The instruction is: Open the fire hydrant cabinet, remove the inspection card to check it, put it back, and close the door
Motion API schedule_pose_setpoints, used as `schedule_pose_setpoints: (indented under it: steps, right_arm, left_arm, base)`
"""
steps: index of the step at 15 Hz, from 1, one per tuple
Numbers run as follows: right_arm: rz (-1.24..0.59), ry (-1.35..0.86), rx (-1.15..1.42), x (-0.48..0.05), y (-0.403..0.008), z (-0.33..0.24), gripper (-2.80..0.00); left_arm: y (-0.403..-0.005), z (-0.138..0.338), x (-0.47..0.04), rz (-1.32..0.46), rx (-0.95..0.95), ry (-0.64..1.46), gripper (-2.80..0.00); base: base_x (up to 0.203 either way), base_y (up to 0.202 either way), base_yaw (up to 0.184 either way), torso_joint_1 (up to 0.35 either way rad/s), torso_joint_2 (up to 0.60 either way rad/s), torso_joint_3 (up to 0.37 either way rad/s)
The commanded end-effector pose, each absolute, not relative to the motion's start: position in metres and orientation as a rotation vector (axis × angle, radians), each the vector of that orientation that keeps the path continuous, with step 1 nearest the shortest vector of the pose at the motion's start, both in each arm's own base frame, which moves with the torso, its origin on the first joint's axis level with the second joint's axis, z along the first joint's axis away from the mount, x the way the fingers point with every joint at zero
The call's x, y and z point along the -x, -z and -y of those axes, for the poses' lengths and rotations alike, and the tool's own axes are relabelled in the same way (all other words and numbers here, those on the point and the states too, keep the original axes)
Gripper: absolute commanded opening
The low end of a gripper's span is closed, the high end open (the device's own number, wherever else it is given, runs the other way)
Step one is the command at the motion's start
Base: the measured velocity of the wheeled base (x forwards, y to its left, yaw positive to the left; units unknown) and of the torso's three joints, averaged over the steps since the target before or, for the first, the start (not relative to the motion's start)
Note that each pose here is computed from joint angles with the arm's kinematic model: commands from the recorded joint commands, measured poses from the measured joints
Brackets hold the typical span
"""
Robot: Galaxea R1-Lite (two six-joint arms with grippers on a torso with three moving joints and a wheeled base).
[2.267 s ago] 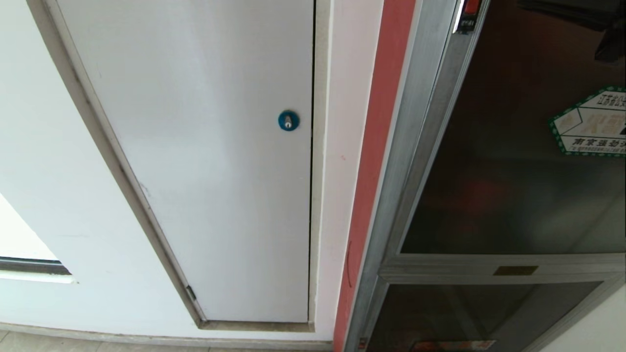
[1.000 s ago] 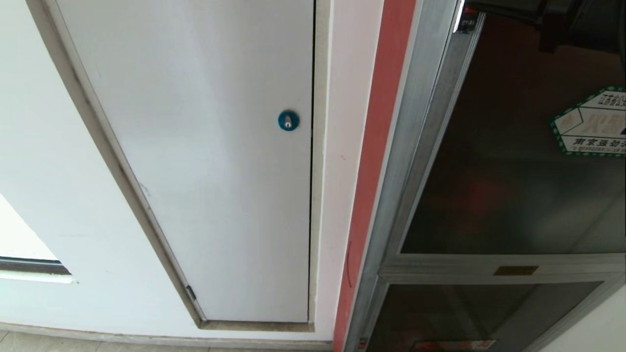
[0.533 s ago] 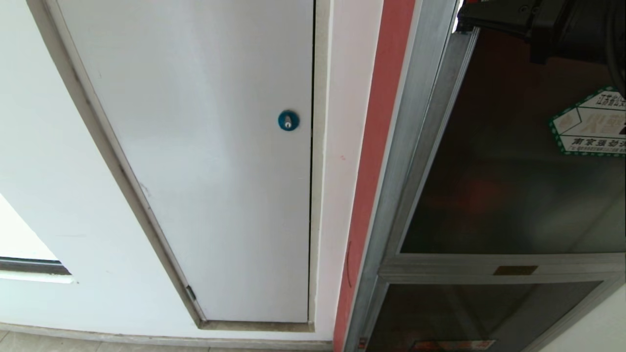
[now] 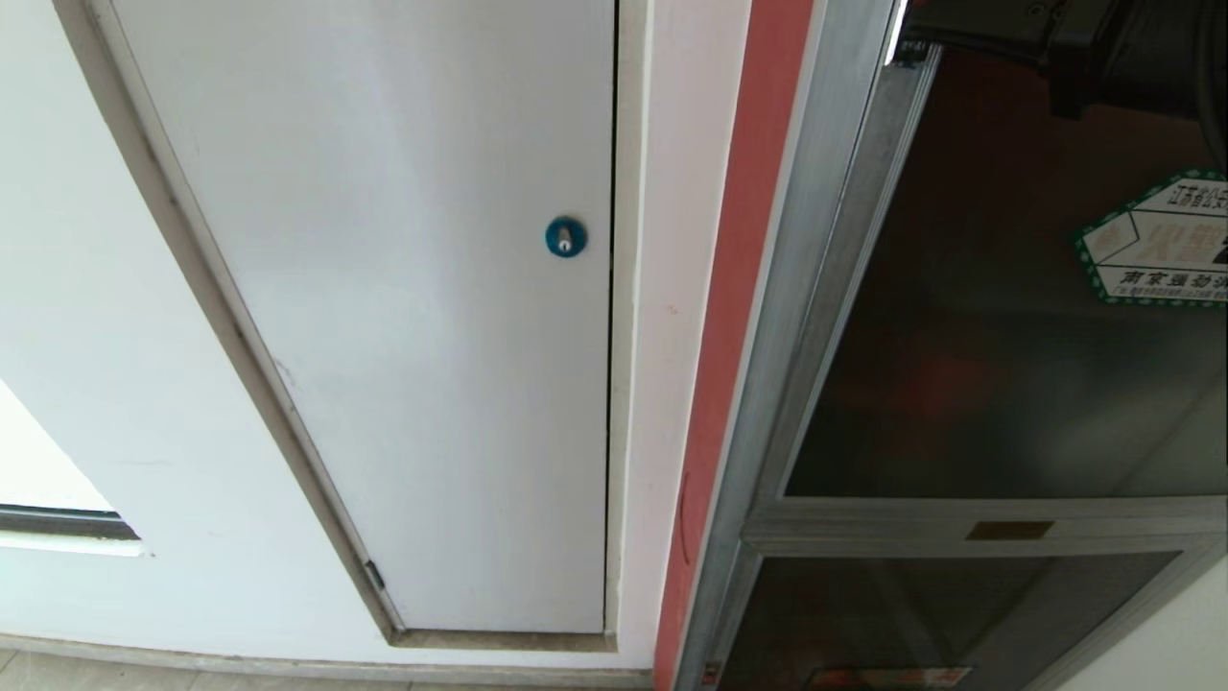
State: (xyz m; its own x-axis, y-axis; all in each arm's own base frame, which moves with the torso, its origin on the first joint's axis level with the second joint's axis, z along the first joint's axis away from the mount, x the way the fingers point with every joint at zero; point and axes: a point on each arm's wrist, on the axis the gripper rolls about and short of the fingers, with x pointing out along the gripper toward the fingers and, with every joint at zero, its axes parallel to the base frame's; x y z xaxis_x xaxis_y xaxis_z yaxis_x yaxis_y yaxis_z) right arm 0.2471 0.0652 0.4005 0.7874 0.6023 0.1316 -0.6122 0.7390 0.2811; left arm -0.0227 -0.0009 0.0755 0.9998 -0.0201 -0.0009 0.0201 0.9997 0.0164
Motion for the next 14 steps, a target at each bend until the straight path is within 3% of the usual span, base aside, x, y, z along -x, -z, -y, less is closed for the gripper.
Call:
schedule_pose_setpoints:
  steps: [1, 14]
  right_arm:
    - [0.038, -0.669, -0.321, -0.244, -0.402, -0.064, -2.80]
    - [0.050, -0.718, -0.352, -0.157, -0.407, -0.063, -2.80]
  left_arm:
    - [-0.075, 0.001, 0.023, -0.002, -0.017, 0.020, -2.80]
    - [-0.075, 0.001, 0.023, -0.003, -0.017, 0.020, -2.80]
  base:
    - [0.000, 0.000, 0.000, 0.000, 0.00, 0.000]
    - [0.000, 0.000, 0.000, 0.000, 0.00, 0.000]
